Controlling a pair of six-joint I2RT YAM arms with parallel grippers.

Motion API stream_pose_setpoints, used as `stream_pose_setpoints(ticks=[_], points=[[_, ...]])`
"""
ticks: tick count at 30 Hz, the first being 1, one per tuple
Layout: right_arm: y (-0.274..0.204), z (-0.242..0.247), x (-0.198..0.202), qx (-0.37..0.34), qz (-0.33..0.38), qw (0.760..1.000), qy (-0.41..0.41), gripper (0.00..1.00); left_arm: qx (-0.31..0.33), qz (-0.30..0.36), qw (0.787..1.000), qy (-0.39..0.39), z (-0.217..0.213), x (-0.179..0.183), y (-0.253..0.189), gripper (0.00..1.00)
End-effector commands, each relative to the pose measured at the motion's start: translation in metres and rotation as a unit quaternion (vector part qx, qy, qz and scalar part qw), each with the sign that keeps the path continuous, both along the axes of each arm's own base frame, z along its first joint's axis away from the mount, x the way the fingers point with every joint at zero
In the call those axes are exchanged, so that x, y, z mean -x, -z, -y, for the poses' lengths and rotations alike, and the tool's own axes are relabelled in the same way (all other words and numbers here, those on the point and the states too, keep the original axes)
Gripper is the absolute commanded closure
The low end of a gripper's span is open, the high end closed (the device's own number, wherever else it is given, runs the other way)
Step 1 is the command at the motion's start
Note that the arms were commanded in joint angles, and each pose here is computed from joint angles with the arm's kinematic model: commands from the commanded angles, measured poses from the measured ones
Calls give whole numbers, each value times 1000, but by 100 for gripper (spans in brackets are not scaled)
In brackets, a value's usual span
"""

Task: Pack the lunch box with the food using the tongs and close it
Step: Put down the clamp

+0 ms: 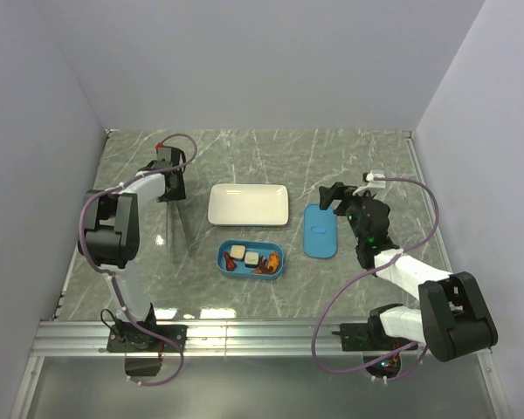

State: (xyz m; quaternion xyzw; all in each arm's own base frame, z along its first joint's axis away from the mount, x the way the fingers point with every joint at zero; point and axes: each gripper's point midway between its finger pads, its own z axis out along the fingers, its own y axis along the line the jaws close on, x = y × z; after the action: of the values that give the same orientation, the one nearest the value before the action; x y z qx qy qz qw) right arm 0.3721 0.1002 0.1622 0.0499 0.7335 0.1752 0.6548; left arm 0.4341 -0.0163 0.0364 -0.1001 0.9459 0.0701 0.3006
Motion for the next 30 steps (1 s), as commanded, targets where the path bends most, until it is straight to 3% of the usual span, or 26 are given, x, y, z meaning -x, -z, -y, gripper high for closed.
stream_pose_setpoints(ticks=[1, 11, 13, 19, 21, 30], points=[[-25, -4, -7, -9, 33, 999, -2, 2, -6, 5, 1000, -8, -1, -8, -7, 53], [-24, -3, -7, -9, 32, 999, -2, 2, -23, -14, 999, -23, -8, -6, 1, 45], [-24, -3, -7, -9, 32, 999, -2, 2, -22, -14, 999, -22, -7, -5, 1, 32], [-24, -4, -7, -9, 32, 999, -3, 2, -37, -3, 999, -28, -8, -6, -7, 16], [-24, -3, -7, -9, 33, 999, -1, 2, -41, 14, 999, -32, -9, -6, -19, 1], [-23, -2, -8, -9, 30, 1000, 0, 2, -92, 120, 985, -87, -23, 2, -88, 1]])
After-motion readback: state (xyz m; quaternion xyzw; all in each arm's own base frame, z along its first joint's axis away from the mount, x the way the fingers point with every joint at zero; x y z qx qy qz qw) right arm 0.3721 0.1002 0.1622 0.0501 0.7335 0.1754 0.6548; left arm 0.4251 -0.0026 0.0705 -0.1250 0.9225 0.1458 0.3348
